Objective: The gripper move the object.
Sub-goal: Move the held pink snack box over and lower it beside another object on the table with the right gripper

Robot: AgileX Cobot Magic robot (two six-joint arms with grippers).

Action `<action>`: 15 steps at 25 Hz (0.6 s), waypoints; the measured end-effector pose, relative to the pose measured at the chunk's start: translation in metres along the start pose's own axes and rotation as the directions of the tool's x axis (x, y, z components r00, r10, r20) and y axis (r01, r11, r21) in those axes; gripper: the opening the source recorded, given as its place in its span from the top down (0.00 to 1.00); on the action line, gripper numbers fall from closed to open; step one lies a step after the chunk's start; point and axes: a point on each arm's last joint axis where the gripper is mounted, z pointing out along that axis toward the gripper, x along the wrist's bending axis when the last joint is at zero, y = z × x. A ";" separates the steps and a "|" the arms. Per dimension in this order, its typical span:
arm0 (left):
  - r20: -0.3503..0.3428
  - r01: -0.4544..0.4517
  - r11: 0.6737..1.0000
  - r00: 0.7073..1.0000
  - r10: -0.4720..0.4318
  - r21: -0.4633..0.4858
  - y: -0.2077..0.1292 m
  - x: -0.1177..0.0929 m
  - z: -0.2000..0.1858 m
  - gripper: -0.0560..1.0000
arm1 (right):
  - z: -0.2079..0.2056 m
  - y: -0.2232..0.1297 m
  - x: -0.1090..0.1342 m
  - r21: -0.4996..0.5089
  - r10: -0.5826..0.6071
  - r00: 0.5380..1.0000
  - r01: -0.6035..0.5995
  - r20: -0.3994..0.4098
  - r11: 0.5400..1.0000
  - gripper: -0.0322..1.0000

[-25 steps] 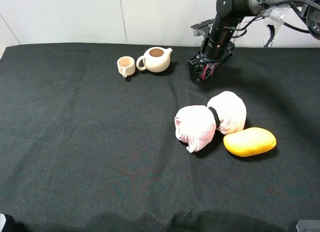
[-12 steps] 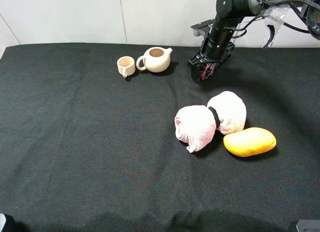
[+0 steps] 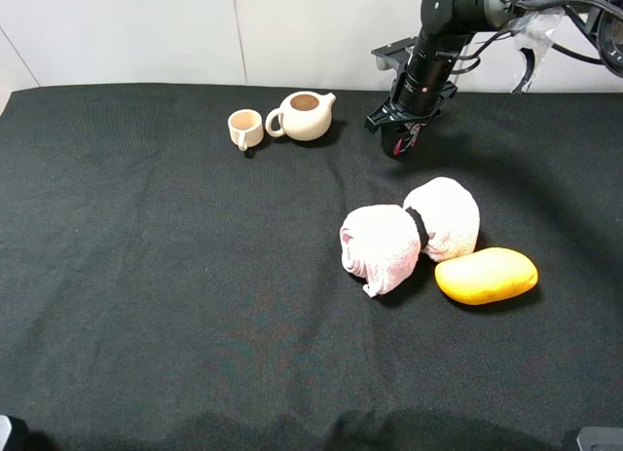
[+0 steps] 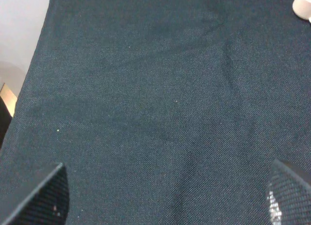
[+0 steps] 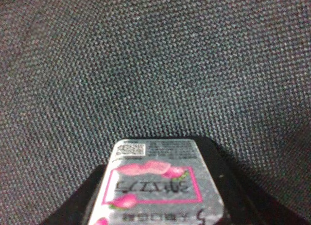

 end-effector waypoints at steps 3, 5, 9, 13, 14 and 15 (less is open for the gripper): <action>0.000 0.000 1.000 1.000 0.000 0.000 0.000 0.000 0.000 0.14 | 0.000 -0.001 0.000 0.014 0.000 1.000 0.000 -0.004 1.000 0.64; 0.000 0.000 1.000 1.000 0.000 0.000 0.000 0.000 0.000 0.14 | -0.001 -0.002 0.001 0.030 0.000 1.000 0.000 -0.009 1.000 0.64; 0.000 0.000 1.000 1.000 0.000 0.000 0.000 0.000 0.000 0.14 | -0.006 -0.007 0.003 0.080 0.000 1.000 0.002 -0.025 0.997 0.64; 0.000 0.000 1.000 1.000 0.000 0.000 0.000 0.000 0.000 0.14 | -0.031 -0.007 0.005 0.083 -0.002 1.000 0.005 -0.031 0.997 0.64; 0.000 0.000 1.000 1.000 0.000 0.000 0.000 0.000 0.000 0.14 | -0.040 -0.007 0.006 0.079 -0.003 0.999 0.006 -0.032 0.997 0.64; 0.000 0.000 1.000 1.000 0.000 0.000 0.000 0.000 0.000 0.14 | -0.048 -0.007 0.006 0.076 -0.004 0.999 0.007 -0.032 0.997 0.64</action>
